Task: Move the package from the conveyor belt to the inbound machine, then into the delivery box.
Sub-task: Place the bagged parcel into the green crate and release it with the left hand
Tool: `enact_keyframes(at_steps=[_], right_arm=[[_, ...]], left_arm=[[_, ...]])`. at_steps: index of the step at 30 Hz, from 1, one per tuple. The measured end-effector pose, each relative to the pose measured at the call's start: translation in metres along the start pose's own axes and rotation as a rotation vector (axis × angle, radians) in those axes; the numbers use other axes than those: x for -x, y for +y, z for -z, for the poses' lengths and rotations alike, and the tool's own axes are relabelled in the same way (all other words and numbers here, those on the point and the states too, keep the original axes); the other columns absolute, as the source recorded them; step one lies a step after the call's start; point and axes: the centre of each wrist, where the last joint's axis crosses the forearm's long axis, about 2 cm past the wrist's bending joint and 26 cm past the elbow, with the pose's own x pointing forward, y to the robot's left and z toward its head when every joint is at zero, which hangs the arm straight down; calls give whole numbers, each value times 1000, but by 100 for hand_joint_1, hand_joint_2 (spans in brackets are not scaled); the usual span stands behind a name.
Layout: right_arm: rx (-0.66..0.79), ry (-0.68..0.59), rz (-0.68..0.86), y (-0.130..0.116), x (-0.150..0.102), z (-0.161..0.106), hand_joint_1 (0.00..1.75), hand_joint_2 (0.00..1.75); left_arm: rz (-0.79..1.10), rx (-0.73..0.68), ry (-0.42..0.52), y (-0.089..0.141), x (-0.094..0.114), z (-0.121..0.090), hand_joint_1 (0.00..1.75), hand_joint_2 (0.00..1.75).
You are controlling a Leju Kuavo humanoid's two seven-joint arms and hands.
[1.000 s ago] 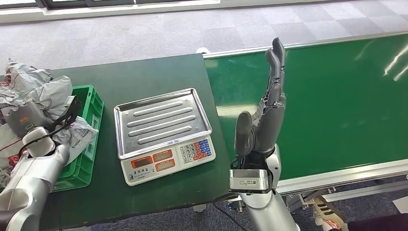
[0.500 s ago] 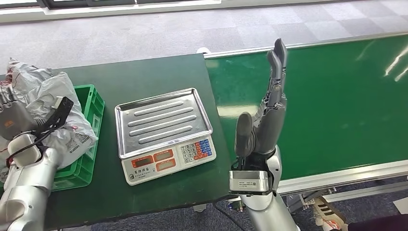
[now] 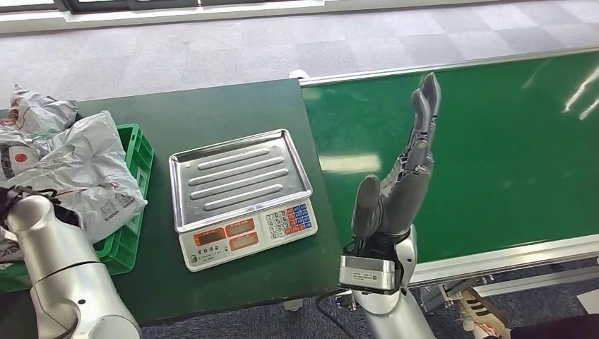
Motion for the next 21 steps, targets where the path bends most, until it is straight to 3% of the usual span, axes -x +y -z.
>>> enact_keyframes(at_steps=[1, 4, 10, 18, 21], right_arm=[[1, 3, -6, -1, 1, -2, 0, 0], [-2, 15, -7, -5, 2, -10, 0, 0], [-30, 31, 93, -11, -2, -16, 0, 0], [-40, 21, 136, -17, -5, -15, 0, 0], [-81, 31, 240, -20, -8, -16, 0, 131]], left_arm=[[-78, 69, -19, -11, -13, -4, 0, 175], [-331, 294, -91, -32, -49, -23, 0, 175], [-728, 686, -243, -33, -103, -76, 0, 175], [-883, 797, -297, -25, -135, -99, 0, 175], [-1001, 906, -296, -20, -143, -109, 0, 175]])
